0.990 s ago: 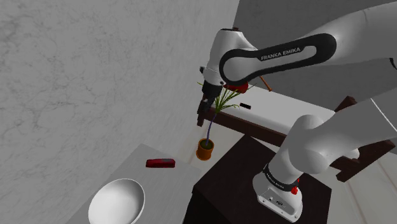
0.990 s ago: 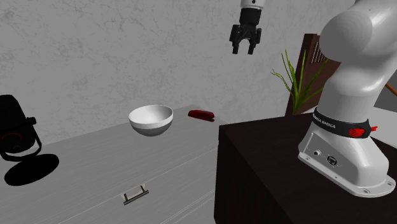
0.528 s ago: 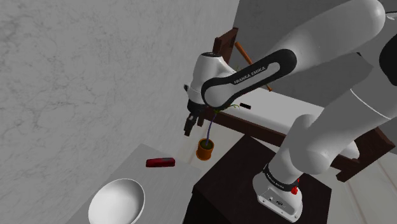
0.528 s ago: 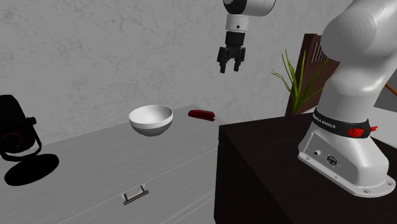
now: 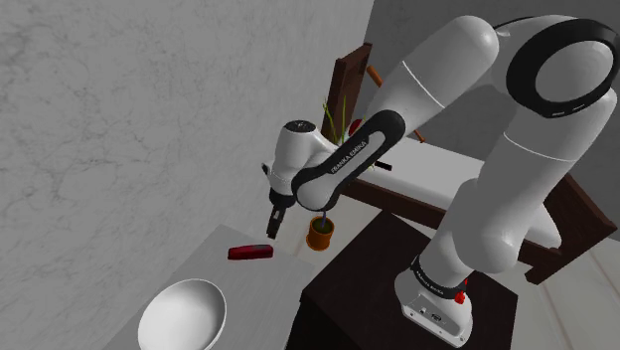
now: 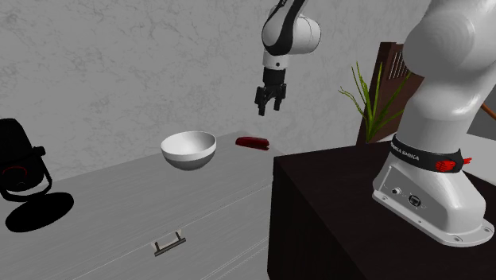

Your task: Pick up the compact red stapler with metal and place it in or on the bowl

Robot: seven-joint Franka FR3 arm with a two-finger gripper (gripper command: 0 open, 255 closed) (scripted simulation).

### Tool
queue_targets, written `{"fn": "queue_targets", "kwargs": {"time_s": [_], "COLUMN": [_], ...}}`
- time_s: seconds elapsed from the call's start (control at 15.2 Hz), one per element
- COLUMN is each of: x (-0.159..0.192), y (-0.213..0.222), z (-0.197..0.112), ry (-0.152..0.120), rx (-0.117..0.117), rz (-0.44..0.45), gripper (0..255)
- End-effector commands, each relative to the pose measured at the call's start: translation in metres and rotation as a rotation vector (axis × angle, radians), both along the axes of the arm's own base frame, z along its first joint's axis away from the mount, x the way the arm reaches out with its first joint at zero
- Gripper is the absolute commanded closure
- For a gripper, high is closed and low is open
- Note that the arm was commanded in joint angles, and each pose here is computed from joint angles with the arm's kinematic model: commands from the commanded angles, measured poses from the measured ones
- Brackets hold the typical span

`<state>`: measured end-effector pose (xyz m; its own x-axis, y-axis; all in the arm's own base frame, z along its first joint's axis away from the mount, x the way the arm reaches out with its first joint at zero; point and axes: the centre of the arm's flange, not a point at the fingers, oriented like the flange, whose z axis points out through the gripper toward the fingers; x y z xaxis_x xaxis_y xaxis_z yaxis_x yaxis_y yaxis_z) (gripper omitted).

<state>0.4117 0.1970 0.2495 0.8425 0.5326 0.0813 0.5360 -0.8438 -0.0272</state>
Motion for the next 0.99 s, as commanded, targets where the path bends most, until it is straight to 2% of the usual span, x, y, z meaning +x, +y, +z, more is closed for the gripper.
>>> {"fn": "queue_targets", "kwargs": {"time_s": [0.0,0.4,0.92], "x": [0.008,0.022,0.025], "y": [0.014,0.055,0.058], "z": [-0.022,-0.088,-0.129], "ry": [-0.008,-0.030,-0.030], "rx": [-0.004,-0.018,-0.018], "rz": [0.032,0.126,0.127], "gripper": [0,0,0]}}
